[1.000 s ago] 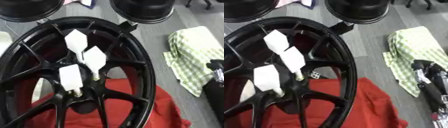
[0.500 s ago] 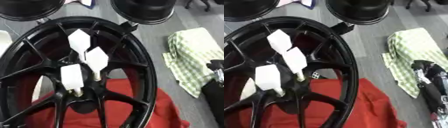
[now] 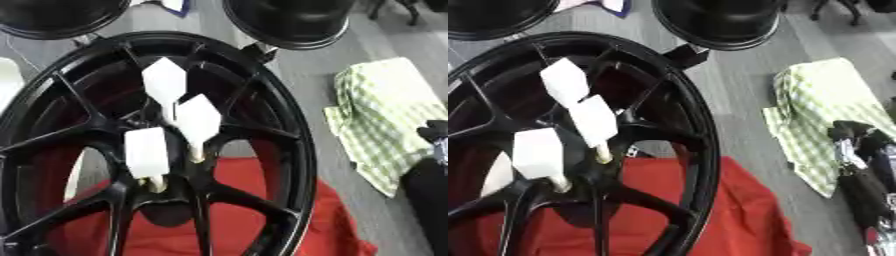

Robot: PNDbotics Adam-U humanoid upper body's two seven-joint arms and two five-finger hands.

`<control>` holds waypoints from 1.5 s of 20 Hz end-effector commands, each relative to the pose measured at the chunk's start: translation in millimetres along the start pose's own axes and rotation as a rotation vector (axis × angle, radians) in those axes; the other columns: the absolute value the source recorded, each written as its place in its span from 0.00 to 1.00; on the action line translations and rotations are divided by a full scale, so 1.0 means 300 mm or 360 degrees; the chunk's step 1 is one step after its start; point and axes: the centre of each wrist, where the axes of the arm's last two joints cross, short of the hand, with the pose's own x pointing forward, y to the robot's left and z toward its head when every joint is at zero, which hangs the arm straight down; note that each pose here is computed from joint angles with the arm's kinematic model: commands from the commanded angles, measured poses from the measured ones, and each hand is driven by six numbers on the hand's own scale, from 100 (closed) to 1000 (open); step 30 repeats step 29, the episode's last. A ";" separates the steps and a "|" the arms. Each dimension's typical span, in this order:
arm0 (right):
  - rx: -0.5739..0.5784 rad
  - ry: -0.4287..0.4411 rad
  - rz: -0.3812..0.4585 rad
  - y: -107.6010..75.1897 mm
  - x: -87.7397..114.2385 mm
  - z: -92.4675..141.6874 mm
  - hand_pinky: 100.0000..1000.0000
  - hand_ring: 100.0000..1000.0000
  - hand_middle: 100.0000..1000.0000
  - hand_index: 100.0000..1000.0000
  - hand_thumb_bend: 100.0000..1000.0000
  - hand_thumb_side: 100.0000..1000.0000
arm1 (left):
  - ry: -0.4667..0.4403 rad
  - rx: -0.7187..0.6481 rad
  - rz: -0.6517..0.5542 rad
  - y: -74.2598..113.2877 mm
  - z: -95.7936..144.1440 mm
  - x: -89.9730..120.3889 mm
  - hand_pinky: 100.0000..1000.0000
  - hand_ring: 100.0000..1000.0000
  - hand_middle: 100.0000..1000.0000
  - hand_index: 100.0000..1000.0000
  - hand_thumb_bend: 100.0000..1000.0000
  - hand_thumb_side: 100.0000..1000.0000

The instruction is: Pull the pin out of the wheel hub.

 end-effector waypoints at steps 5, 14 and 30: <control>-0.0003 -0.0039 -0.0004 -0.009 0.020 -0.007 0.86 0.74 0.51 0.65 0.00 0.41 | -0.0071 0.0034 -0.0006 0.020 0.012 0.000 0.78 0.76 0.81 0.87 0.29 0.73; -0.0011 -0.0035 -0.0008 -0.013 0.020 -0.006 0.86 0.74 0.51 0.65 0.00 0.41 | -0.0166 0.0032 -0.0010 0.026 0.021 0.017 0.77 0.75 0.80 0.86 0.27 0.81; 0.0006 -0.0045 -0.0021 -0.008 0.024 -0.013 0.86 0.74 0.51 0.65 0.00 0.41 | -0.1018 0.0566 0.0634 0.000 0.204 0.354 0.69 0.61 0.66 0.68 0.00 0.64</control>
